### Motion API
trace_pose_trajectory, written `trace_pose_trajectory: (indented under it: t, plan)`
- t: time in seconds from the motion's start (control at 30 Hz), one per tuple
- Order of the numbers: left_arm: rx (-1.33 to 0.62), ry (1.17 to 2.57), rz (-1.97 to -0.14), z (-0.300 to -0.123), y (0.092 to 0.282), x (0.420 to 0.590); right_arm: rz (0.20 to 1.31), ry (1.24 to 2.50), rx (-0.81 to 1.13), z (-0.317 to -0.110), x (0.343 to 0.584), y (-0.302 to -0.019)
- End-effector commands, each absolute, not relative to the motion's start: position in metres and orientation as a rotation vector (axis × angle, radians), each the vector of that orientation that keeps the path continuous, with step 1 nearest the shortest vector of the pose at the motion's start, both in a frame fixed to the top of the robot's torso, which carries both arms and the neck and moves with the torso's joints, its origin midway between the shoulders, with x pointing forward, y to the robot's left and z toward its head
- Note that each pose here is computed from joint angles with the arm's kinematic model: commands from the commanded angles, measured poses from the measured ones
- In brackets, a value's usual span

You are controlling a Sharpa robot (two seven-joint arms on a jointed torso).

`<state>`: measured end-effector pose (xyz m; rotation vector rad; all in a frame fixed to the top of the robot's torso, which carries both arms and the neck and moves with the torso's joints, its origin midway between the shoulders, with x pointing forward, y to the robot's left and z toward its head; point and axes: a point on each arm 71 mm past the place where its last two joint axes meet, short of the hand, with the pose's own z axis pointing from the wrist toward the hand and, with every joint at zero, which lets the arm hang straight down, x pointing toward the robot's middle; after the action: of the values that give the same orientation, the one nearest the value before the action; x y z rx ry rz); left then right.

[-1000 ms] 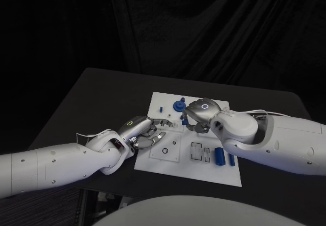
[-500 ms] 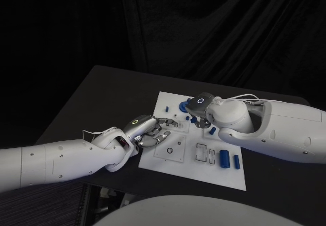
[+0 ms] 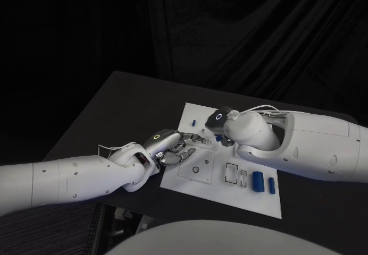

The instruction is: Assemble the parts on the task board

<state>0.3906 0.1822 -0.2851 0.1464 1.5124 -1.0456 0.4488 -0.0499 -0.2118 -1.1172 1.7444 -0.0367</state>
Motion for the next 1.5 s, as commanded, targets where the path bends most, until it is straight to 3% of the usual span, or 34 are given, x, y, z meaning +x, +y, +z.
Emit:
trace_pose_trajectory:
  t: [0.03,1.0,1.5]
  plan:
    - [0.149,1.506,-1.057,-0.284,0.179,0.391,-0.098,1.748,-1.165,-0.214,0.450,-0.050]
    - [0.155,1.514,-1.064,-0.287,0.171,0.394,-0.188,1.682,-1.208,-0.222,0.445,-0.042]
    - [0.158,1.511,-1.067,-0.286,0.170,0.394,-0.123,1.680,-1.184,-0.236,0.443,-0.041]
